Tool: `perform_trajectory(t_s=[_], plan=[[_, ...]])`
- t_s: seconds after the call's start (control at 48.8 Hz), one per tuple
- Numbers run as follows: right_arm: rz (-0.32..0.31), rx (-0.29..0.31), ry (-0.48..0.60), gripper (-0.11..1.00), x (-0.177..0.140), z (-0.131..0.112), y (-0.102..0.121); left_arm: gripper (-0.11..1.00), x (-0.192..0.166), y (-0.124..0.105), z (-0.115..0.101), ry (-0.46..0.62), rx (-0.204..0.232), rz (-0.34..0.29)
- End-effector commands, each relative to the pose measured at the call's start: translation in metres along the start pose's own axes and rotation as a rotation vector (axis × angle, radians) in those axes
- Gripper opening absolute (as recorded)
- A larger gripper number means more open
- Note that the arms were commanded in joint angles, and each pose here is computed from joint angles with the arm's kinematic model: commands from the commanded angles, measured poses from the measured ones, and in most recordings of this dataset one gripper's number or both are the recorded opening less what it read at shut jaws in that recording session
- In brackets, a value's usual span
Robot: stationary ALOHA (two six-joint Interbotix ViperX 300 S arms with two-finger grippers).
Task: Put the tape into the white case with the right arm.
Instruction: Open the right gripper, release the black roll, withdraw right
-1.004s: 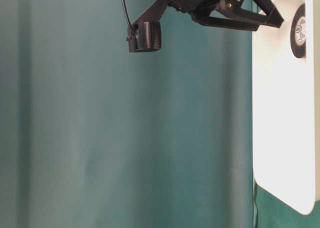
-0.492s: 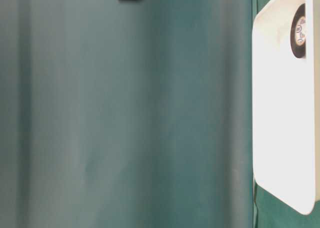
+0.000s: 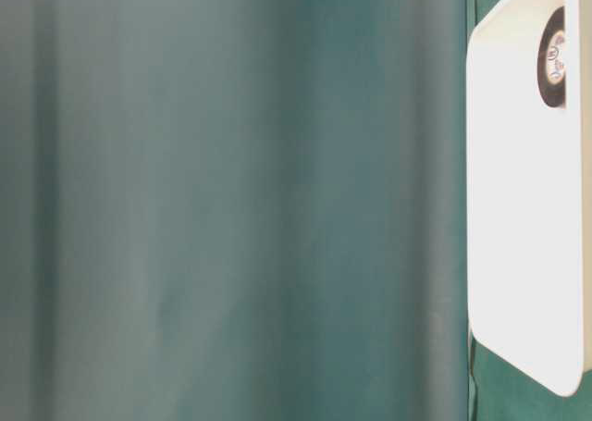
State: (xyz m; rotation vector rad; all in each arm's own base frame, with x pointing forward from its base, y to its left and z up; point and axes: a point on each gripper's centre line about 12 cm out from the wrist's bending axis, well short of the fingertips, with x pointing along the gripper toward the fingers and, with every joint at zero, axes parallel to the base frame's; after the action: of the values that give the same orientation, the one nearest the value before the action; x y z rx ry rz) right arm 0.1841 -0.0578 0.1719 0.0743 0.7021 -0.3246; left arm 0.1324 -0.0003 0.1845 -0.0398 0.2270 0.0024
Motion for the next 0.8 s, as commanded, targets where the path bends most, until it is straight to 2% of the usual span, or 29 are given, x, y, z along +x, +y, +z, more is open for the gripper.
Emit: perform_trajectory(t_s=[0.0,0.205,0.512,0.779], plan=[[0.007,0.001,-0.033,0.61,-0.003,0.005,0.001,0.00,0.000,0.000,0.005,-0.009,-0.002,0.001],[0.043,-0.022,-0.019,0.61,-0.003,-0.001,0.010,0.00,0.000,0.000,0.005,-0.009,-0.002,0.003],[0.216,-0.100,0.012,0.61,-0.007,-0.017,0.050,0.00,0.000,0.000,0.005,-0.009,-0.002,0.003],[0.305,-0.152,0.029,0.61,-0.013,-0.026,0.070,0.00,0.000,0.000,0.005,-0.011,-0.002,0.003]])
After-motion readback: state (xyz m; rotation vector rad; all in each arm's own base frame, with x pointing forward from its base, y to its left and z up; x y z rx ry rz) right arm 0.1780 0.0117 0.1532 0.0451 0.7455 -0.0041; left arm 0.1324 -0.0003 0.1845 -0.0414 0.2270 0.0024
